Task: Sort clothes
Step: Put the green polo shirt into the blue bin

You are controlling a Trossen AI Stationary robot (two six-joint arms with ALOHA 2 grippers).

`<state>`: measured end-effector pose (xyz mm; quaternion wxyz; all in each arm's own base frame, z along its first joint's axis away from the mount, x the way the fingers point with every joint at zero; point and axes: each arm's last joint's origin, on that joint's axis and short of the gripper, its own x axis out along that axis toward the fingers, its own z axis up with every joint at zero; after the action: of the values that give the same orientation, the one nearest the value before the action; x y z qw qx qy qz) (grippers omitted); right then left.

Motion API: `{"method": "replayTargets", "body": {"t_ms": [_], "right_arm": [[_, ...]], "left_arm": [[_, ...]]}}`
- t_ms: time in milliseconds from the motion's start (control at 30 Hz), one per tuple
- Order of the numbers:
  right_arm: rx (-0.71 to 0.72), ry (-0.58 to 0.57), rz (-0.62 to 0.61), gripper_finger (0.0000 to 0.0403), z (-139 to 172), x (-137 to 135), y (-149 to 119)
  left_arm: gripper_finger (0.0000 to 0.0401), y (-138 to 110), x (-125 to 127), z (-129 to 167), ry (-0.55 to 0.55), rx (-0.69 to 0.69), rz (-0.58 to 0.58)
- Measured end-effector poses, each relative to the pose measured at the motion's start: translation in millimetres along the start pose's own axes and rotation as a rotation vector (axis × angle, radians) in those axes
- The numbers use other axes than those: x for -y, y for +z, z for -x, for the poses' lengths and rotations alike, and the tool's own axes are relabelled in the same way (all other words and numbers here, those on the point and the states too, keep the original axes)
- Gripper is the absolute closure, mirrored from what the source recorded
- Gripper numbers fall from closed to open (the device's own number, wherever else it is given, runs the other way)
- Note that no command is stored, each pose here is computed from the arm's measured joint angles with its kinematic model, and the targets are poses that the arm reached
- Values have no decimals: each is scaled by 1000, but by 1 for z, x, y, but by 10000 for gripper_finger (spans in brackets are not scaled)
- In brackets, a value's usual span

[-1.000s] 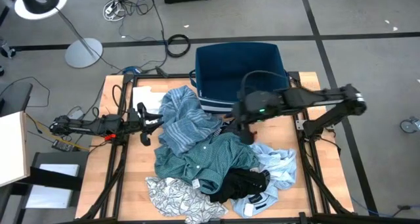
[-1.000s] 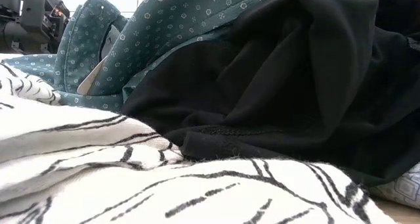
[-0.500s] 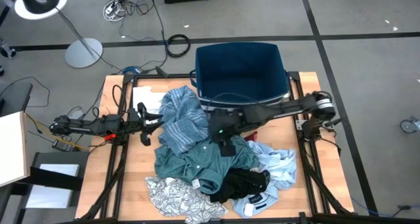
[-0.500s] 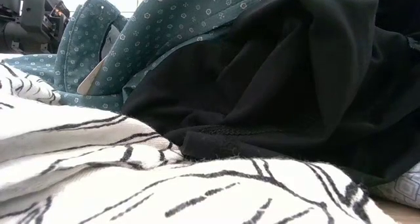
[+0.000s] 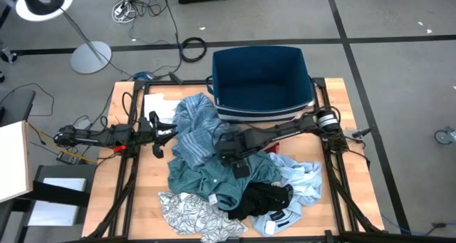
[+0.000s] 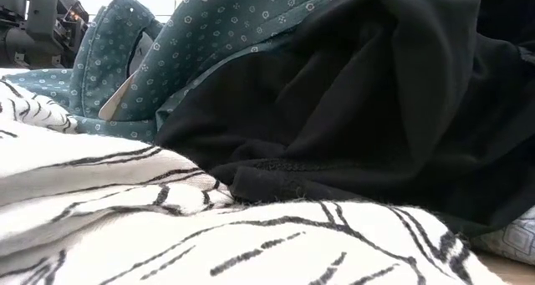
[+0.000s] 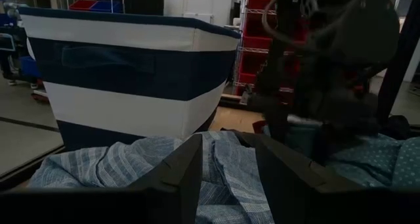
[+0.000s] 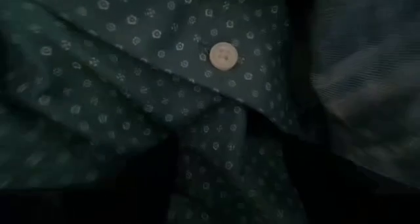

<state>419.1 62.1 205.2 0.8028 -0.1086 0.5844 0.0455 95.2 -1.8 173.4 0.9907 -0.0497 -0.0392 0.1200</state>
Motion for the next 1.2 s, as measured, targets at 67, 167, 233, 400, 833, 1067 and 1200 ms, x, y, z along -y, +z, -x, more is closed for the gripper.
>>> {"method": "replayTargets", "body": {"t_ms": [67,167,233,400,833,1067,1200], "right_arm": [[-8,0,0,155,-6,0,0],[-2,0,-1,238,-4,0,0],[4,0,0,321,2,0,0],[57,-49,-2,391,41,4,-4],[430,-192,-207,401,183,18,-34],[748,-248,-244,402,244,30,-45],[942,-316,-237,402,269,43,-43]], "left_arm": [[254,0,0,0,0,0,0],[254,0,0,0,0,0,0],[254,0,0,0,0,0,0],[254,0,0,0,0,0,0],[254,0,0,0,0,0,0],[254,0,0,0,0,0,0],[254,0,0,0,0,0,0]]}}
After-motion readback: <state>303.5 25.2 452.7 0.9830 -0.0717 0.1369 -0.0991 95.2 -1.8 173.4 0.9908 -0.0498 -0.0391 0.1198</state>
